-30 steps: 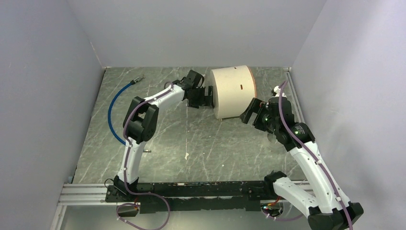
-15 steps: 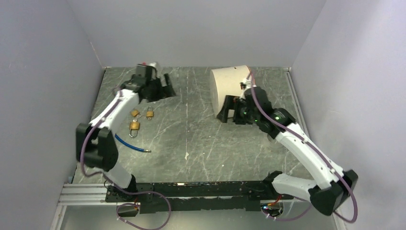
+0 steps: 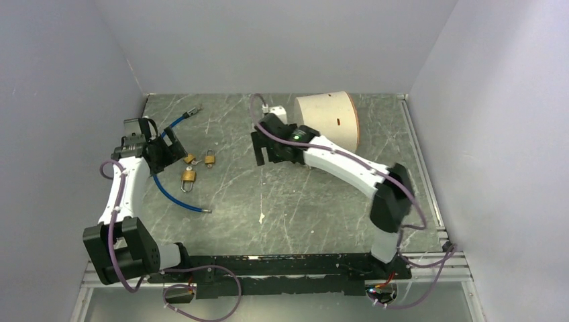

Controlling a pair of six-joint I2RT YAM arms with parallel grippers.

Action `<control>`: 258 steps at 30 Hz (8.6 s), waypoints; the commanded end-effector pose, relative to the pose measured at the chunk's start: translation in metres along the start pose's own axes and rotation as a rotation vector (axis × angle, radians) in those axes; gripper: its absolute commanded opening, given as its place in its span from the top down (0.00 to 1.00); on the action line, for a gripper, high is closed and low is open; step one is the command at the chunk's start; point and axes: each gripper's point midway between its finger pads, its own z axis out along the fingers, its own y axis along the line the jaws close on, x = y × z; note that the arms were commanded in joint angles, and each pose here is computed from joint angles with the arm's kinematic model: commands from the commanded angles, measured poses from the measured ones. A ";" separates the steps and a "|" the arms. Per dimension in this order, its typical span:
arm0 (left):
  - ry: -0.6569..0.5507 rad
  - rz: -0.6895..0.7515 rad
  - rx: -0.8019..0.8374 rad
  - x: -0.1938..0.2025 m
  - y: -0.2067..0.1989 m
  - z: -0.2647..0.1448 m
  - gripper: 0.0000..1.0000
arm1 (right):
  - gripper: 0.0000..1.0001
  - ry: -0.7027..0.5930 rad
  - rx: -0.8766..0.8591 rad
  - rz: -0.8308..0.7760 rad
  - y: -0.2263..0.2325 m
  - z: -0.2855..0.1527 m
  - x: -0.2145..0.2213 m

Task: Lock with the key
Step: Move the distractor to the center of the board, then pick up the lock from the center of the board, then lock the lock.

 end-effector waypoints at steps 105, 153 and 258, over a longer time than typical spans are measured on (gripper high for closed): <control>0.282 0.008 -0.170 0.000 -0.006 0.145 0.17 | 0.07 -0.152 -0.504 0.219 -0.037 -0.077 0.007; 0.425 0.143 -0.319 0.045 0.009 0.180 0.63 | 0.16 0.029 -0.456 0.234 -0.027 -0.057 0.045; 0.250 -0.142 0.631 0.185 -0.211 -0.105 0.25 | 1.00 -0.303 -0.894 0.463 0.069 -0.079 0.058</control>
